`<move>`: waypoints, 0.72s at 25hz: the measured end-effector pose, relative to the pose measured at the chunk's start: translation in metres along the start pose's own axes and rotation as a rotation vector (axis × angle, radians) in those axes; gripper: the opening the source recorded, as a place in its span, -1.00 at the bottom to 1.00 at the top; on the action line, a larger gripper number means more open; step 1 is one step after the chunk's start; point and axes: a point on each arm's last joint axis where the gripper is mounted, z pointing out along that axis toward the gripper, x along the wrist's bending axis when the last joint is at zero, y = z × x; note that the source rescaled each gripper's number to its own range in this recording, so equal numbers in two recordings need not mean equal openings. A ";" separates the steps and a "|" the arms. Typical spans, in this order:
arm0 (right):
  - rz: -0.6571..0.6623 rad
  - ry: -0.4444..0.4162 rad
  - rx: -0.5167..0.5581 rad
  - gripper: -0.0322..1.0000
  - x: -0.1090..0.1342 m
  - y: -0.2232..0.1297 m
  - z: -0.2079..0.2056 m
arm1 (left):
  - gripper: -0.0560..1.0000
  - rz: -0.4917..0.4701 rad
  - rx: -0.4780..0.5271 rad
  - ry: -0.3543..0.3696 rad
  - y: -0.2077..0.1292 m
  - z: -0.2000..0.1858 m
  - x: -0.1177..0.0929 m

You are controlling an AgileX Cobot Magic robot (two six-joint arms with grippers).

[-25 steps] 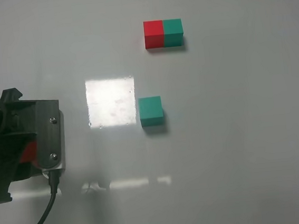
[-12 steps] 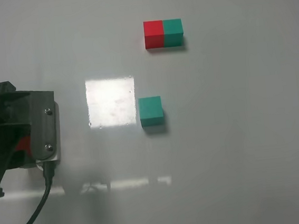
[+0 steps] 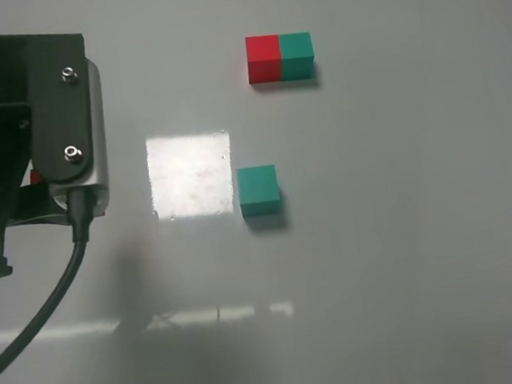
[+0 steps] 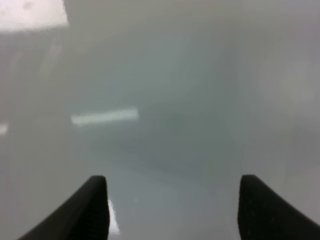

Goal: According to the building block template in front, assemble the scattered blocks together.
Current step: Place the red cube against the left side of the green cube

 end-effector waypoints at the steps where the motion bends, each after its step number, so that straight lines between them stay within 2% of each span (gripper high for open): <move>1: 0.000 0.000 0.000 -0.18 0.000 0.000 0.000 | -0.89 -0.002 -0.006 0.005 0.001 0.000 0.000; 5: 0.000 0.000 0.000 -0.20 0.000 0.000 0.000 | -0.89 -0.012 -0.037 0.021 0.005 -0.001 0.004; 18: 0.000 0.000 0.000 -0.22 0.000 0.000 0.000 | -0.89 0.008 -0.008 -0.009 0.031 0.031 0.012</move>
